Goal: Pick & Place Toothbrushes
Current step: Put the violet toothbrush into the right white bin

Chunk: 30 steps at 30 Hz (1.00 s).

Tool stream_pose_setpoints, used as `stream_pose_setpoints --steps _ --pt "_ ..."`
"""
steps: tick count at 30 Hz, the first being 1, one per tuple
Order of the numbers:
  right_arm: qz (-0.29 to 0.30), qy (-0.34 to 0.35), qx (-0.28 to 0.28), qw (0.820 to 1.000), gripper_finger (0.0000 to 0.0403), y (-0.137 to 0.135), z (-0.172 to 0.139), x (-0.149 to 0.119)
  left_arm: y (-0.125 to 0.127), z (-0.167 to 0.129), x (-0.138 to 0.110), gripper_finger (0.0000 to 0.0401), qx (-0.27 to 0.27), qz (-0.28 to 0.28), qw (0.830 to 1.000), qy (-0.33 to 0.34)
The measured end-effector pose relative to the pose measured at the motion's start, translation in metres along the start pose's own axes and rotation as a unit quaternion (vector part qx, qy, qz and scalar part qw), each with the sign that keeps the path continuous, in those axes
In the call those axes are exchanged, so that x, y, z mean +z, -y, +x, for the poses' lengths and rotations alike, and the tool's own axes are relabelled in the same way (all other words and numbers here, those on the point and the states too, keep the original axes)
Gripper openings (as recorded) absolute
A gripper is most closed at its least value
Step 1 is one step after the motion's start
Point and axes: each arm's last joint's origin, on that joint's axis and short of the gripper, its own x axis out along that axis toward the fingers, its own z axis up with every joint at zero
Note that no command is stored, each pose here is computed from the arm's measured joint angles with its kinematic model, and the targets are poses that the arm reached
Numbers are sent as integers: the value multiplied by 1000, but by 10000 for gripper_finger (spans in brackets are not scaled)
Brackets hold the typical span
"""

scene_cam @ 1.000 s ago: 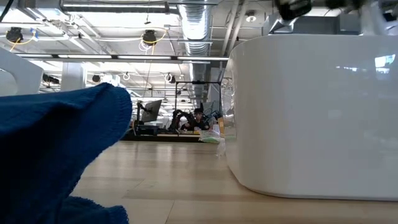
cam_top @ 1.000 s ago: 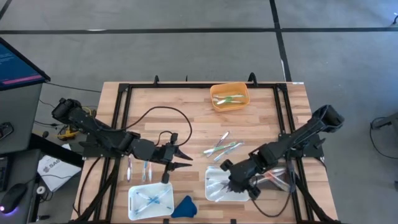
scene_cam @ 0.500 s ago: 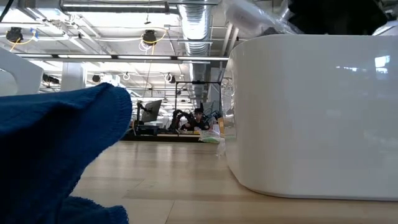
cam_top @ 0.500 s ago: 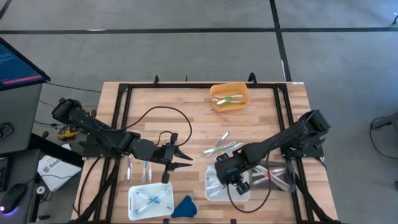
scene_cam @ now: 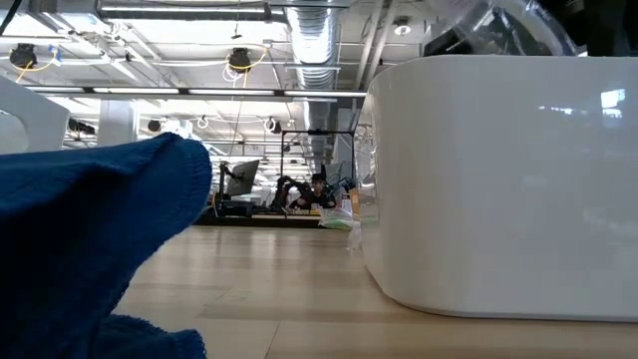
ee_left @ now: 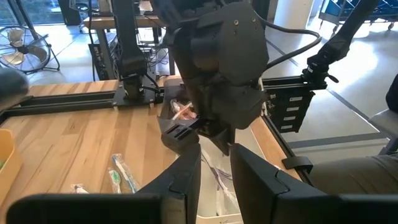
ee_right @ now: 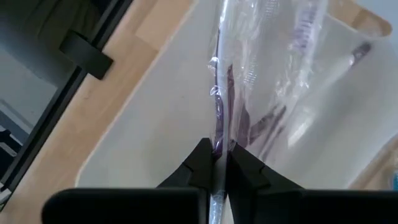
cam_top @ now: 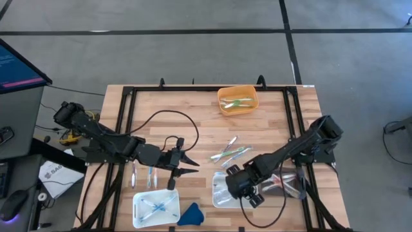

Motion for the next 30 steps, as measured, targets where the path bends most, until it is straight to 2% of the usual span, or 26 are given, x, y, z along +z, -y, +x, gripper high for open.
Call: stream_pose_setpoints --steps 6,15,24,30 --pt "-11 23 1 1000 19 -3 6 1 0 0 0 80 0 0 1000 0" --pt "-2 11 1 1000 19 -1 17 -10 0 0 0 80 0 0 1000 0" --pt "40 -4 -7 999 20 15 22 -22 0 0 0 80 2 0 1000 0" --pt "43 -3 -7 999 19 17 21 -22 0 0 0 80 3 0 1000 0"
